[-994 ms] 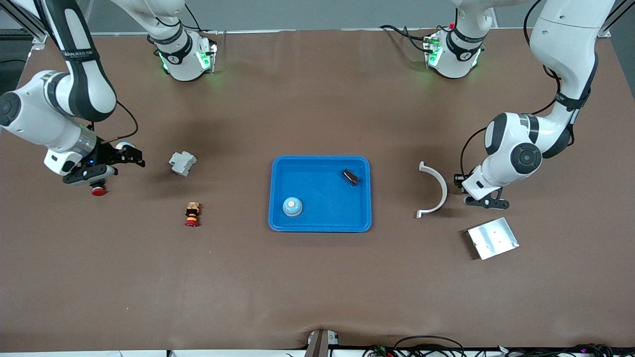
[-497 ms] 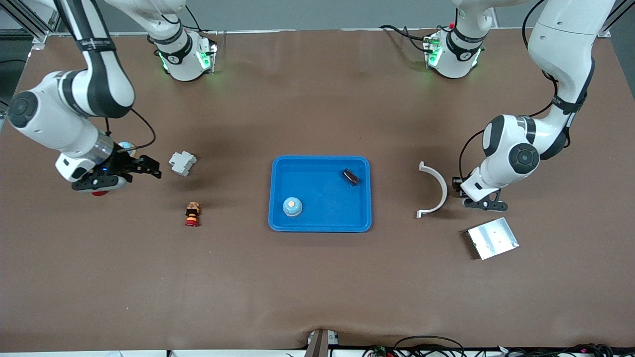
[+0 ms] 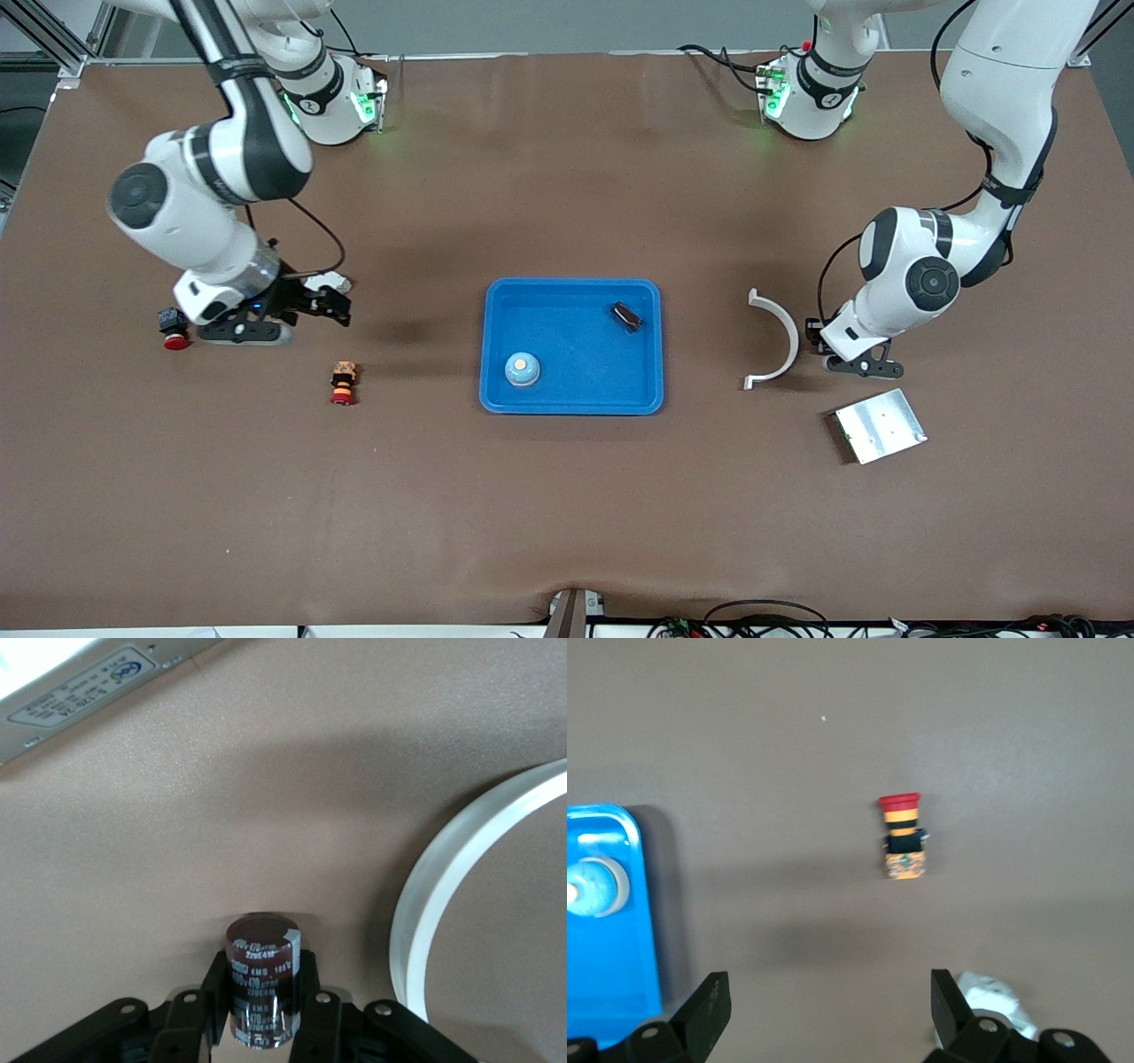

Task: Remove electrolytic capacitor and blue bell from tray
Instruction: 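Lower the blue bell beside the red button and open the right gripper, then reach the right gripper to the second bell while the left gripper places the capacitor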

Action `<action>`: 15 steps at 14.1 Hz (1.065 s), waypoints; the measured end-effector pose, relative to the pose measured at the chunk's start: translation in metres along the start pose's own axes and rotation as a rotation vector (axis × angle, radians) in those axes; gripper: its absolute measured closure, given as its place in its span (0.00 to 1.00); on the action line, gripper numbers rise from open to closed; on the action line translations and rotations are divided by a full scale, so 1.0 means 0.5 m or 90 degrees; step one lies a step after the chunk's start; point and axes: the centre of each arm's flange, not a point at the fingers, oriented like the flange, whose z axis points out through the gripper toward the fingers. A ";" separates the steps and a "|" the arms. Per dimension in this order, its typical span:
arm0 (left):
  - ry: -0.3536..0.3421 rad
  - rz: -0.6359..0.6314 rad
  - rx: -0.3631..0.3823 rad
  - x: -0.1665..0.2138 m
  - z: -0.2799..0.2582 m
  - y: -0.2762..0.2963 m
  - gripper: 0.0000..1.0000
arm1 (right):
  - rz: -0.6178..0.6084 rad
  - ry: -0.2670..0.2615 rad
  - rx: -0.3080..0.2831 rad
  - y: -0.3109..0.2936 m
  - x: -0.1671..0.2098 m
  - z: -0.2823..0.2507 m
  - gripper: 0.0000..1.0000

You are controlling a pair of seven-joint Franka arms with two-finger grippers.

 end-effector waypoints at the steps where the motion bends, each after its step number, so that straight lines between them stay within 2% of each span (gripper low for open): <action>1: 0.000 0.000 0.000 0.000 0.000 0.000 0.66 | 0.022 0.003 -0.008 -0.053 -0.018 0.003 0.00; 3: 0.001 0.000 0.000 0.000 0.000 0.000 0.63 | 0.066 0.003 -0.010 -0.157 -0.059 0.014 0.00; 5: 0.001 0.000 0.000 0.000 0.000 0.000 0.53 | 0.094 0.001 -0.006 -0.230 -0.081 0.026 0.00; 6: 0.001 0.000 0.000 0.000 0.000 0.000 0.53 | 0.108 -0.001 -0.004 -0.258 -0.084 0.035 0.00; 9: 0.002 0.000 0.000 0.000 0.000 0.000 0.33 | 0.134 0.009 -0.016 -0.316 -0.079 0.065 0.00; 12: 0.002 -0.006 -0.001 0.000 0.000 -0.010 0.29 | 0.150 0.028 -0.031 -0.379 -0.065 0.105 0.00; 14: 0.003 -0.009 -0.001 0.000 0.000 -0.015 0.16 | 0.165 0.037 -0.040 -0.428 -0.060 0.148 0.00; 15: 0.003 -0.009 -0.001 0.000 0.000 -0.016 0.16 | 0.175 0.039 -0.040 -0.448 -0.056 0.167 0.00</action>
